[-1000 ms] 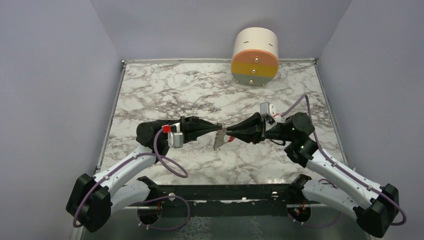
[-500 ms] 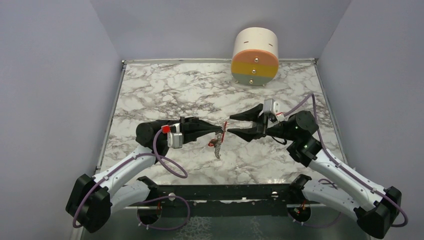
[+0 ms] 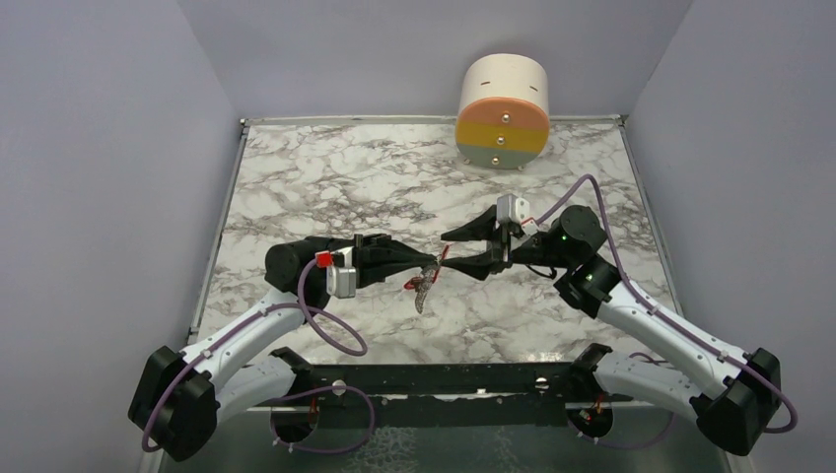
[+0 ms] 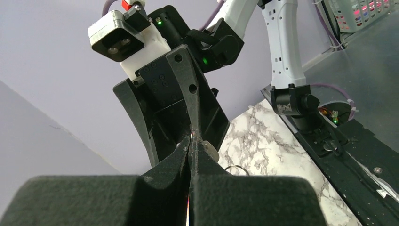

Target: Remove the keys from the keyring

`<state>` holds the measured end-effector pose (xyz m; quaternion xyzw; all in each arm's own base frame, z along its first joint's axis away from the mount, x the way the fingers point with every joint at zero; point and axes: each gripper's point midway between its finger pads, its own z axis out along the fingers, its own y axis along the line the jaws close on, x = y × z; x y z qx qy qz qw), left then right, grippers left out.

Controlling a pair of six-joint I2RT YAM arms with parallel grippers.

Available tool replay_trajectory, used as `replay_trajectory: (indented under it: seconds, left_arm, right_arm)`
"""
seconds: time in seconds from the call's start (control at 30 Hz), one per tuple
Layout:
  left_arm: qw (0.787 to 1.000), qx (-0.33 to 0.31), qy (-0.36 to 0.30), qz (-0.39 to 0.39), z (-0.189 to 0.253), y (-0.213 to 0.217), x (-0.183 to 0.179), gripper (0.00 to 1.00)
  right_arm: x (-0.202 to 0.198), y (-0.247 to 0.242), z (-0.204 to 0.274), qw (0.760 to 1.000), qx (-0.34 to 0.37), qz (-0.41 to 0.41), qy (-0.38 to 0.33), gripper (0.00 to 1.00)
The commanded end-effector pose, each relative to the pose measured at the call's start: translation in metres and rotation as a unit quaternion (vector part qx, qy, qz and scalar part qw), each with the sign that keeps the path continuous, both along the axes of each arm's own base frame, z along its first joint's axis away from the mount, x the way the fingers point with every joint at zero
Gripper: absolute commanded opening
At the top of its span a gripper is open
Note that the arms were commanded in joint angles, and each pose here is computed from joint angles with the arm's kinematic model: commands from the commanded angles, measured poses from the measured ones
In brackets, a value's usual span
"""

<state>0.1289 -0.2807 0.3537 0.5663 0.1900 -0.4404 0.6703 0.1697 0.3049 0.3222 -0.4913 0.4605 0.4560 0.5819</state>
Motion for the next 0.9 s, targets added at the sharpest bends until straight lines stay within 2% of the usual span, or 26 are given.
replay_trajectory:
  seconds: [0.0,0.47,0.87]
  left_arm:
    - [0.999,-0.013,-0.040,-0.011,0.017,0.005,-0.009,0.00]
    - [0.999,-0.009,-0.036,-0.012,0.016,0.001,-0.004,0.00]
    - [0.999,-0.004,-0.032,-0.019,0.013,0.000,-0.005,0.00]
  right_arm:
    - [-0.010,0.002,0.008,0.999,0.000,0.030,-0.013,0.47]
    - [-0.025,0.008,0.001,0.996,-0.012,0.091,0.003,0.47]
    - [-0.030,0.007,0.007,0.995,-0.006,0.105,-0.004,0.47]
